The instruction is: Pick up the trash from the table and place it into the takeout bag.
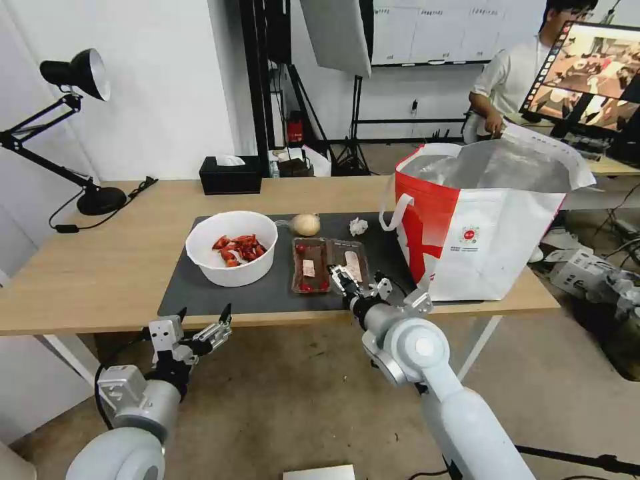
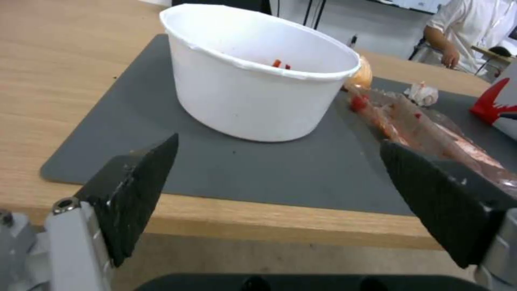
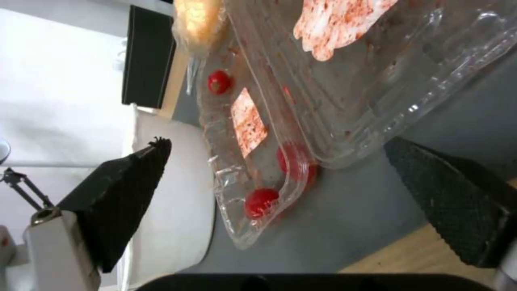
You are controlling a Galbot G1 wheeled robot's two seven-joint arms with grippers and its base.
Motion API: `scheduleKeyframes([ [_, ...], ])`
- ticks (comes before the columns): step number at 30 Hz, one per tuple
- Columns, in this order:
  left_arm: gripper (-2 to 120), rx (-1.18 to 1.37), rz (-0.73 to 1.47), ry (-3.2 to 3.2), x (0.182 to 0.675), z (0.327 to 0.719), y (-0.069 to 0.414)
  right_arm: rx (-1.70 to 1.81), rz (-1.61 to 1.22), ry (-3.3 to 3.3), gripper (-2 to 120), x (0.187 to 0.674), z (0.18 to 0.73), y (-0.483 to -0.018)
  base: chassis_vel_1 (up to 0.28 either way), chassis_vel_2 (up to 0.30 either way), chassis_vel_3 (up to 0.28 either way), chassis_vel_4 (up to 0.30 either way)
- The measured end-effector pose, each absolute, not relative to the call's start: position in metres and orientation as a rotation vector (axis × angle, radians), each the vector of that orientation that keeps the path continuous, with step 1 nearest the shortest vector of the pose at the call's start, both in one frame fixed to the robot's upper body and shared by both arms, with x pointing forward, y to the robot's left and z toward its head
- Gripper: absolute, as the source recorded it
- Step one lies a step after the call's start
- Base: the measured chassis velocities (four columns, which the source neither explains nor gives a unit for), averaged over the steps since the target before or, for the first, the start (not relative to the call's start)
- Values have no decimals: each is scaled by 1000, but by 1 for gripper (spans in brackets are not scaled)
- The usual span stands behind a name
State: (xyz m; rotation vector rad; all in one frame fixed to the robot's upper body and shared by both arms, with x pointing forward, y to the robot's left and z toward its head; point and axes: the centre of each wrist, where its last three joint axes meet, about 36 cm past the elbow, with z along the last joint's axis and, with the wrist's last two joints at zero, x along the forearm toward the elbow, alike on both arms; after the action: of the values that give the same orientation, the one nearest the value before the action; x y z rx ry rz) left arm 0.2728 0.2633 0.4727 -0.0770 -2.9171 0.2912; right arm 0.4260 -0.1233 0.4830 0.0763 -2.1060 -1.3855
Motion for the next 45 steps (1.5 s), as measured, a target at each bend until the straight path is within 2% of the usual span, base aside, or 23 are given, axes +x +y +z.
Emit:
scheduleKeyframes([
  [23, 100, -75, 286, -2914, 267, 476, 263, 126, -1396, -2279, 100, 433, 477, -126, 0, 0, 0, 0],
  [35, 100, -69, 285, -2917, 263, 477, 263, 282, -1188, -2552, 100, 429, 466, -125, 0, 0, 0, 0],
  [45, 100, -63, 277, -2921, 260, 478, 263, 484, -1066, -2590, 100, 433, 465, -103, 0, 0, 0, 0],
])
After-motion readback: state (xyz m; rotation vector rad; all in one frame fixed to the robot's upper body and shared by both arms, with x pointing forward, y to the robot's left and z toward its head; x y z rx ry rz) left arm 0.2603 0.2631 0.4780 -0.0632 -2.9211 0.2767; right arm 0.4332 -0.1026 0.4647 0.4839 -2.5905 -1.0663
